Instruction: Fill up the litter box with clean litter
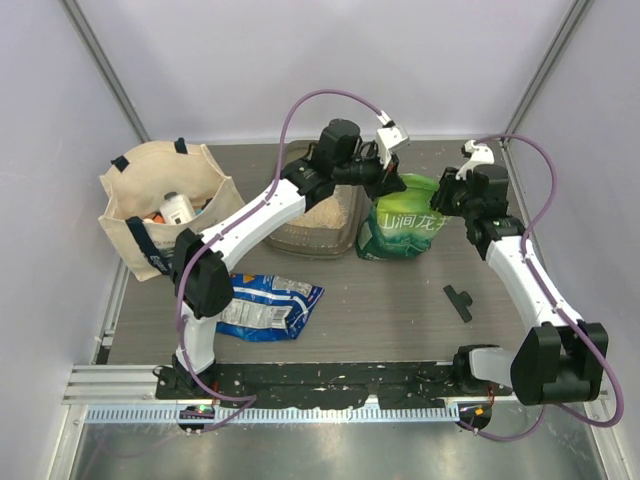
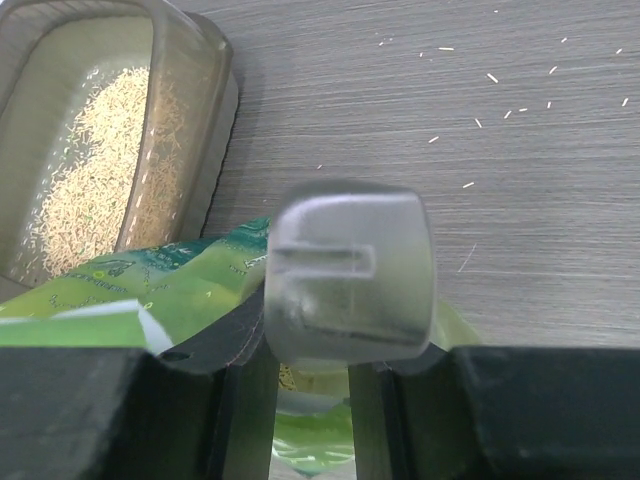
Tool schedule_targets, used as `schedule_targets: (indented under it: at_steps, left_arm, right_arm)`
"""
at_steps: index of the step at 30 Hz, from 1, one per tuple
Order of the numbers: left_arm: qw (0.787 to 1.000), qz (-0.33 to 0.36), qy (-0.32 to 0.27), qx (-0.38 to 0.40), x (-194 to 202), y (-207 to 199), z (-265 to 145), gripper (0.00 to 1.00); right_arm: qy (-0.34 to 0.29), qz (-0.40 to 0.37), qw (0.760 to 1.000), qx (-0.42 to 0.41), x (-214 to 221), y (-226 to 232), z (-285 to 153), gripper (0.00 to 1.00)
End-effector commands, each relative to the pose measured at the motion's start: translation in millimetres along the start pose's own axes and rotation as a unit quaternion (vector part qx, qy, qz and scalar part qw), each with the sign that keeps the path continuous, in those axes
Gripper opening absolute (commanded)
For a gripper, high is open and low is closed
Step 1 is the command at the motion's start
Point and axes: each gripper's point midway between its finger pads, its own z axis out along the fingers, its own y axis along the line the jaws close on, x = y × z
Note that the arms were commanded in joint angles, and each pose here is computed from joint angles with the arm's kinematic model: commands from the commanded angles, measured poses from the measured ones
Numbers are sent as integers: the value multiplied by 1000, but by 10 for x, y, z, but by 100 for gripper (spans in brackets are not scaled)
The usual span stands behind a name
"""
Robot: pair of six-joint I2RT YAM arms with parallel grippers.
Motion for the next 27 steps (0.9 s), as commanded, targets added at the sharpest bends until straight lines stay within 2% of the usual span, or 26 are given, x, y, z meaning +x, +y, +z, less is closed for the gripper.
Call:
schedule_targets:
  at_steps: [1, 6, 13, 20, 24, 27]
  left_arm:
    - [998, 23, -65, -8, -491, 3, -107, 0]
    - [997, 25, -76, -7, -519, 4, -87, 0]
    - [995, 34, -91, -18, -586, 64, -69, 0]
    - [995, 33, -91, -13, -571, 67, -73, 0]
    - [995, 34, -92, -15, -554, 99, -68, 0]
    - [995, 34, -92, -18, -558, 133, -75, 0]
  right_arm:
    - [44, -13, 999, 14, 310, 31, 165, 1]
    - [112, -18, 994, 2, 692, 128, 282, 1]
    - [178, 49, 982, -47, 1045, 352, 334, 1]
    - [169, 183, 960, -126, 655, 545, 377, 1]
    - [181, 275, 933, -147, 539, 479, 334, 1]
    - [188, 315, 917, -154, 522, 389, 273, 1]
